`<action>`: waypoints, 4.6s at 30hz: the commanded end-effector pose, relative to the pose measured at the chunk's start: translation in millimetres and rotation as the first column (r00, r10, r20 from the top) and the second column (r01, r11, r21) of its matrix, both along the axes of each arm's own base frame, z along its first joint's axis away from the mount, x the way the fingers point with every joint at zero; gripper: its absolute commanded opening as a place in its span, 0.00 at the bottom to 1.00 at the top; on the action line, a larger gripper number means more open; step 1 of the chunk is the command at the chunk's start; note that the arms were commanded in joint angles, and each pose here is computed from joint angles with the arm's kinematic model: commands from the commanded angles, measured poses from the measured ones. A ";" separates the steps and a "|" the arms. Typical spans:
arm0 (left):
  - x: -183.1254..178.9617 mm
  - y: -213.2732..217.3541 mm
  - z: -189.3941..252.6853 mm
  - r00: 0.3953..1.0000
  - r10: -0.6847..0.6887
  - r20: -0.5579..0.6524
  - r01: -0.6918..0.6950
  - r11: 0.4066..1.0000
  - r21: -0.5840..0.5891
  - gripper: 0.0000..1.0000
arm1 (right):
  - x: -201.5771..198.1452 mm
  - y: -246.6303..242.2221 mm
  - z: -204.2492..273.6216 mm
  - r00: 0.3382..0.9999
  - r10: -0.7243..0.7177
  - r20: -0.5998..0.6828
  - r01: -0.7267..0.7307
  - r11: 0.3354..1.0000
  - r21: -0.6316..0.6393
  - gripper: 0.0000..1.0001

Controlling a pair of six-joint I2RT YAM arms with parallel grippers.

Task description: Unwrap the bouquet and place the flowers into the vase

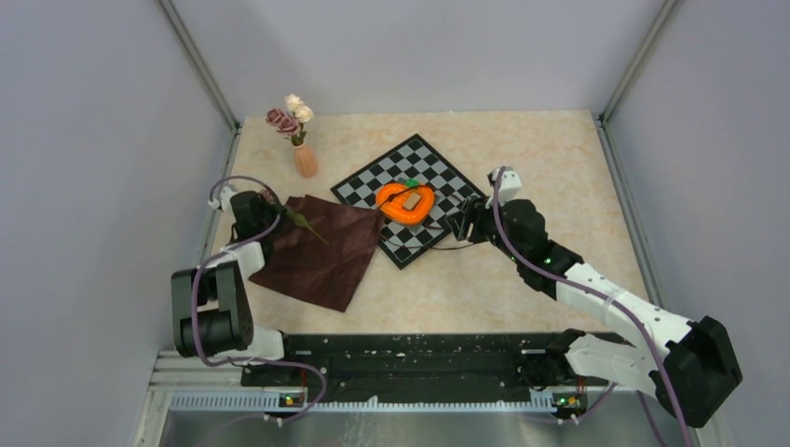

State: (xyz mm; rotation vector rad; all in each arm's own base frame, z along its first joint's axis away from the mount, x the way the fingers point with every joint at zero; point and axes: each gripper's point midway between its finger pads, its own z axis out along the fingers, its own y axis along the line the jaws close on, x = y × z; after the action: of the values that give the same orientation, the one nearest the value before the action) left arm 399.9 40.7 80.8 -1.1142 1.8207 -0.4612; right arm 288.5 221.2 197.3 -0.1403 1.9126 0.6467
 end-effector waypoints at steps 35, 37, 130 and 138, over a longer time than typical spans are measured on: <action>52.4 -58.4 299.0 0.501 -0.639 0.583 -0.095 0.629 0.771 0.00 | 8.8 -9.7 23.3 0.995 -0.067 0.068 0.066 0.998 0.024 0.55; 65.5 -66.3 302.7 0.478 -0.673 0.564 -0.109 0.592 0.799 0.00 | 10.3 -10.1 21.5 0.995 -0.075 0.064 0.074 0.997 0.022 0.55; 141.1 -59.8 208.1 0.520 -0.776 0.356 0.025 0.431 0.902 0.40 | 30.6 11.0 6.6 0.998 -0.058 0.002 0.058 0.998 0.001 0.55; 140.7 -61.3 219.5 0.500 -0.771 0.394 0.010 0.461 0.888 0.37 | 30.1 10.8 7.1 0.998 -0.057 0.004 0.057 0.998 0.002 0.55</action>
State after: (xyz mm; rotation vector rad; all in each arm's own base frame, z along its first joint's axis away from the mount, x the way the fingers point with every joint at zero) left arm 549.3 -19.6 265.9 0.3060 1.2757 -0.2545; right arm 309.6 225.3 170.5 -0.1080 1.9916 0.5598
